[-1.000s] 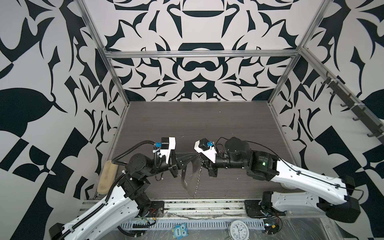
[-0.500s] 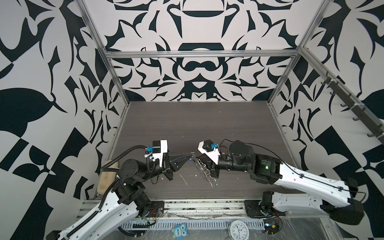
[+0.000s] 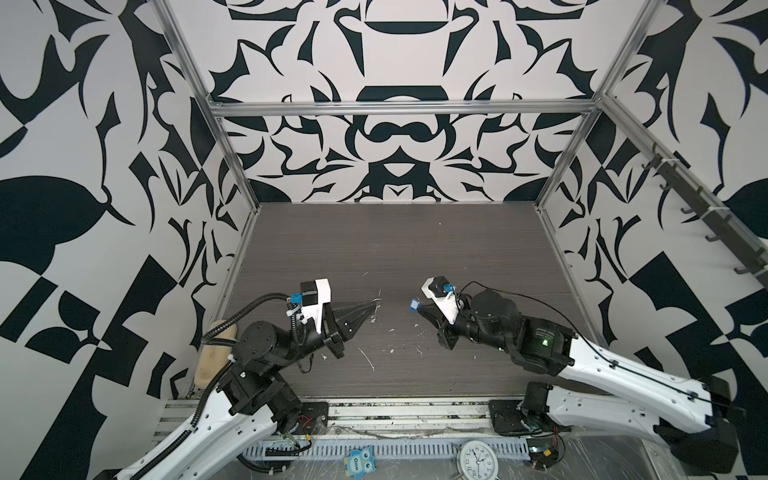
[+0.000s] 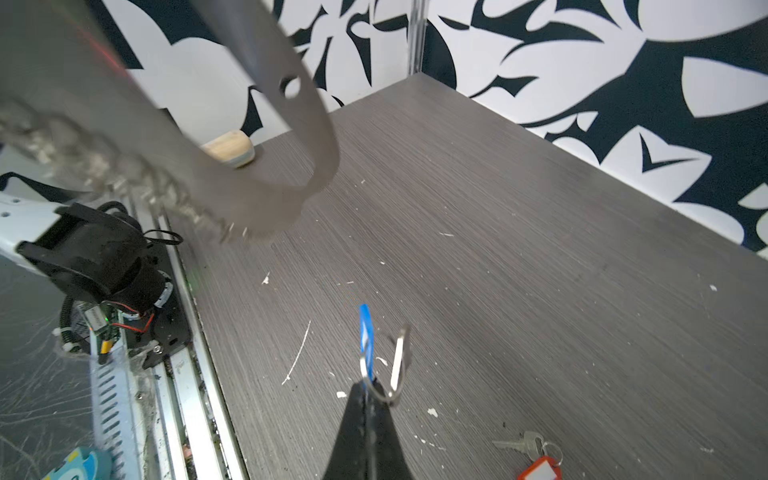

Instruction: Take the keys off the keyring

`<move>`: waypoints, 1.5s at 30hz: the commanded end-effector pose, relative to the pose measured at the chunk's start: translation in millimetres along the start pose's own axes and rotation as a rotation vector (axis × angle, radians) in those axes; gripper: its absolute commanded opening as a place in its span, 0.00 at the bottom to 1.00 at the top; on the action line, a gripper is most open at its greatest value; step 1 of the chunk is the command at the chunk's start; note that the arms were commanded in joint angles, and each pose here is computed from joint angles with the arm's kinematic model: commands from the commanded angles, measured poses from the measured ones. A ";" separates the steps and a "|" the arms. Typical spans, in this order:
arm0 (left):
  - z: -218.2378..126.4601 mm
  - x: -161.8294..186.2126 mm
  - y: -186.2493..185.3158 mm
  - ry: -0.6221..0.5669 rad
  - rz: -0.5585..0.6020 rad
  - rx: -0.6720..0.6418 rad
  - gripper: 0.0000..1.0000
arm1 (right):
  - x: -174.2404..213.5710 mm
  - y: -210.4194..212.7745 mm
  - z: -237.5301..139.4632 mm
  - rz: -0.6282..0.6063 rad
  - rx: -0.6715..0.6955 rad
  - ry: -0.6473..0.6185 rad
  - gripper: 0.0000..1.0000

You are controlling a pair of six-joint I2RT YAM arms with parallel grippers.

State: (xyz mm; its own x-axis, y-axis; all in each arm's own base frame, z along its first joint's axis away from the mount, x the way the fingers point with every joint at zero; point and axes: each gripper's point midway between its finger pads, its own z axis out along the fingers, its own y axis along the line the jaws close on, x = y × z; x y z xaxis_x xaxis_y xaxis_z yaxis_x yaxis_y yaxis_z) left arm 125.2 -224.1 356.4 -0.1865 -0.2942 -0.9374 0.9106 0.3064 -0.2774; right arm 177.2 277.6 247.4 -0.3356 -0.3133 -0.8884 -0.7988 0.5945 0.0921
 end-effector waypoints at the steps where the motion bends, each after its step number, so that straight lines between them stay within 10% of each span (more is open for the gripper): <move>1: 5.1 26.3 26.3 0.048 -0.029 -0.101 0.00 | 12.7 -13.0 8.9 0.094 0.021 0.009 0.00; 29: -23.9 180.8 193.2 0.299 -0.396 -0.733 0.00 | 163.6 -25.6 99.0 0.377 -0.002 0.379 0.00; 45: -76.5 185.5 226.5 0.225 -0.517 -0.981 0.30 | 177.6 -56.1 111.1 0.430 0.142 0.436 0.00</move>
State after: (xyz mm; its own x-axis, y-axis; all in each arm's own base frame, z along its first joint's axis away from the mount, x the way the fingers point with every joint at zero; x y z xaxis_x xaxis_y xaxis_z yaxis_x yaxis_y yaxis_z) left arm 269.8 -149.0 105.2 -0.6236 -0.4134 -0.6635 0.0840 0.8084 -0.5826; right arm 200.5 267.2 22.6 -0.8105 -0.3253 -0.4871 -0.5138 0.7940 0.3248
